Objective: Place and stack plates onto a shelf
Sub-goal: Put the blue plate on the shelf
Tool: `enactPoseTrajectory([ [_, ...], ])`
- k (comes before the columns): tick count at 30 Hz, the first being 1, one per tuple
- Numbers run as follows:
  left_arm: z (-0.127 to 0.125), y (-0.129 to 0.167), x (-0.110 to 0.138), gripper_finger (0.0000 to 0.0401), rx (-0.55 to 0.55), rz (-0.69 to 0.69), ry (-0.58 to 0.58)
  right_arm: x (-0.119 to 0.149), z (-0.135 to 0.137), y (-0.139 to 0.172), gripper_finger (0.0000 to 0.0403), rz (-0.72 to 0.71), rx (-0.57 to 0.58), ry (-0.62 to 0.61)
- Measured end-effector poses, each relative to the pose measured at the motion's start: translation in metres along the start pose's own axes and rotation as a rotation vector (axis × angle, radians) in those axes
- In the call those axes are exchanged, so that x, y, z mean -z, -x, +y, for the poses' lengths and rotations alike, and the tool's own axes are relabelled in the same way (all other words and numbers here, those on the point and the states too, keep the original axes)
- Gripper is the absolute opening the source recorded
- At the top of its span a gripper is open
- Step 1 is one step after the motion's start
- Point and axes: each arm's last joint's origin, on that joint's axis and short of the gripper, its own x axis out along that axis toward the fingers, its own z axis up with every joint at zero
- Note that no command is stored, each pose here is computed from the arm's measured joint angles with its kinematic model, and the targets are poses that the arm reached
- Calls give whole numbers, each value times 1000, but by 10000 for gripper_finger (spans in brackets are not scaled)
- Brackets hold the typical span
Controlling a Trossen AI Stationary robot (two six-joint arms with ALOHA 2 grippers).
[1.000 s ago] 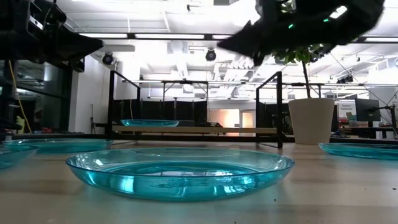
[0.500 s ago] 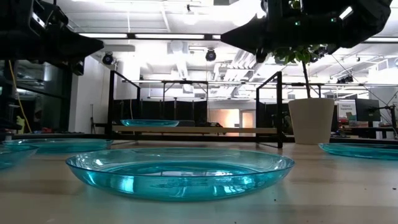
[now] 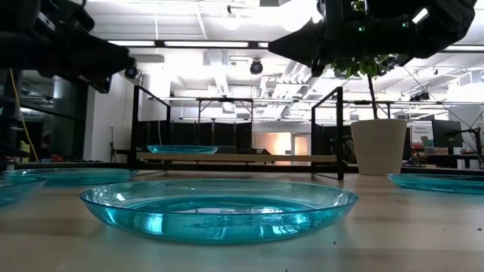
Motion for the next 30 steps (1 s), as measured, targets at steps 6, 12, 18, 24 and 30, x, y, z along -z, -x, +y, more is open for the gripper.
enactPoseTrajectory([
  [6, -14, -24, -12, 120, -33, 129, -70, 1, 0, 0, 0, 9, 0, 1],
  [12, -38, -55, -23, 120, -5, 309, -129, 3, 0, 0, 0, 35, -1, 5],
  [18, -74, -77, -22, 120, 33, 613, -100, 5, 0, 0, 0, 50, -1, 7],
  [24, -112, -90, -12, 120, -107, 847, -146, 5, 0, 0, 0, 50, 0, 7],
  [30, -137, -99, 26, 120, -279, 881, -257, 5, 0, 0, 0, 50, 0, 3],
])
